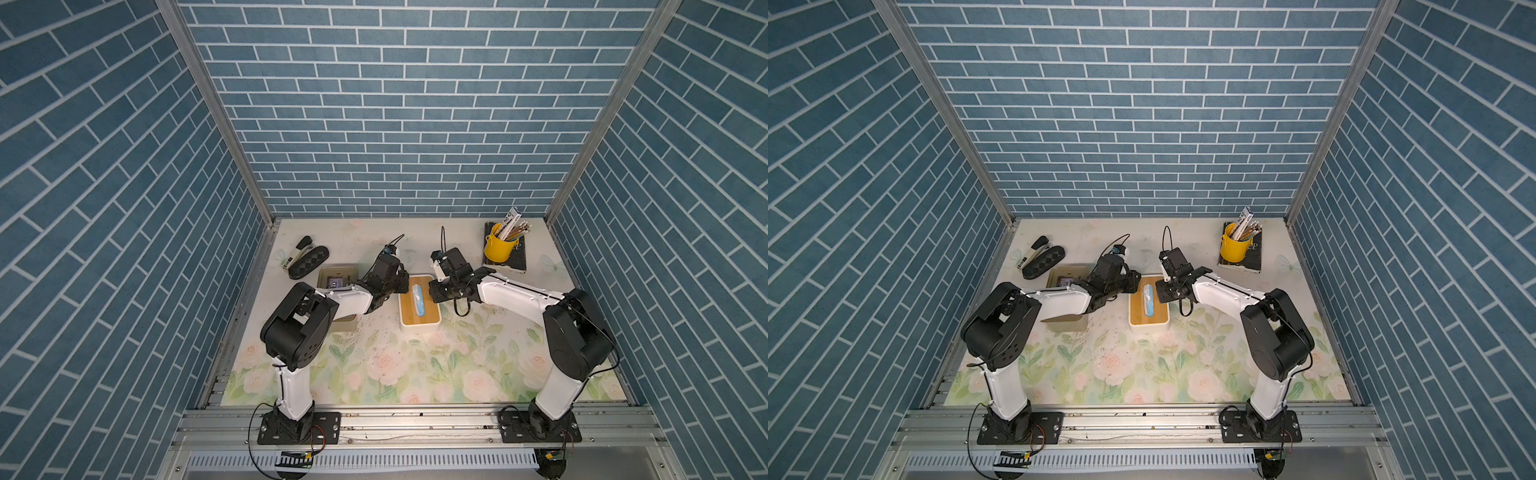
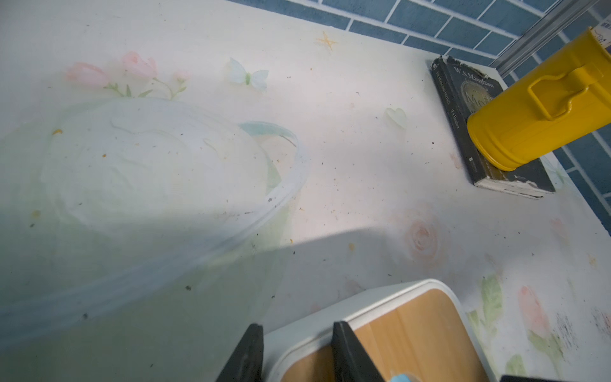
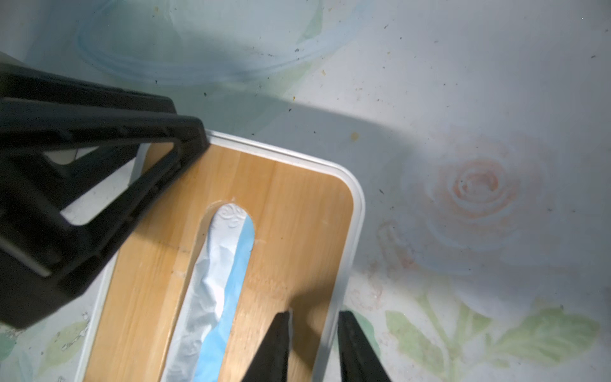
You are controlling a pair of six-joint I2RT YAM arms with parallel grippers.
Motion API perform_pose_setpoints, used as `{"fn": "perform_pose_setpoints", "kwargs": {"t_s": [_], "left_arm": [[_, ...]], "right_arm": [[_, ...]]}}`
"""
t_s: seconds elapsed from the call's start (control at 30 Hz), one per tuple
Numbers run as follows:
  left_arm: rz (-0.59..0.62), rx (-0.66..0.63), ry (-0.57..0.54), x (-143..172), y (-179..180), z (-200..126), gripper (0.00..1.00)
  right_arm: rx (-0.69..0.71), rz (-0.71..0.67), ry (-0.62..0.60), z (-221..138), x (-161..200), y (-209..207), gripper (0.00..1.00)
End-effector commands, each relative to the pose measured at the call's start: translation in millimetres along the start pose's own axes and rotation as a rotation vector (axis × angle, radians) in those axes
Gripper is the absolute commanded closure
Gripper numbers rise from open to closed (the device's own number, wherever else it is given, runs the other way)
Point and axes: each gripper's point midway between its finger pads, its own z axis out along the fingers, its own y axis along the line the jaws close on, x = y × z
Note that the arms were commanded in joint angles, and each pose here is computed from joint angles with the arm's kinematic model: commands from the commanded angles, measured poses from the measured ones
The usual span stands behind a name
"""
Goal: Put the tissue paper into the tissue box
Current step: Adjust the tissue box at the center of the board, then pull the paper towel from the tissue box.
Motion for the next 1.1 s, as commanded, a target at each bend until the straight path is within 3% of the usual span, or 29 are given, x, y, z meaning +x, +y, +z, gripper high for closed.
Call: {"fn": "perform_pose_setpoints", "kwargs": {"t_s": [0.0,0.27,0.43,0.6,0.8,1.07], "left_arm": [[0.036,0.036,0.13,35.9,-6.8,18.0,0.6],[0.054,0.139,0.088,3.6,-41.3,36.8,0.59],[0.061,0.114,0.03,-20.1,-44.9,21.7,0.57],[0.055,0.018,-0.049,-39.1,-26.9,-16.5,0.51],[0.017,-0.05,-0.119,-33.3,-0.5,-62.3,0.49],[-0.003,-0.054,-0.039,9.3,15.3,-56.8,0.49]], "right_arm": [[0.055,0.011,0.086,17.8,23.5,-15.0,0.72],[0.103,0.015,0.067,11.0,8.6,-35.1,0.73],[0.108,0.006,0.034,-3.6,-7.9,-34.8,0.72],[0.061,0.0,-0.015,-29.9,-24.7,-20.4,0.54],[0.023,-0.059,-0.021,-53.3,-27.8,18.3,0.56],[-0.034,-0.08,0.023,-46.6,-5.3,54.9,0.62]]}}
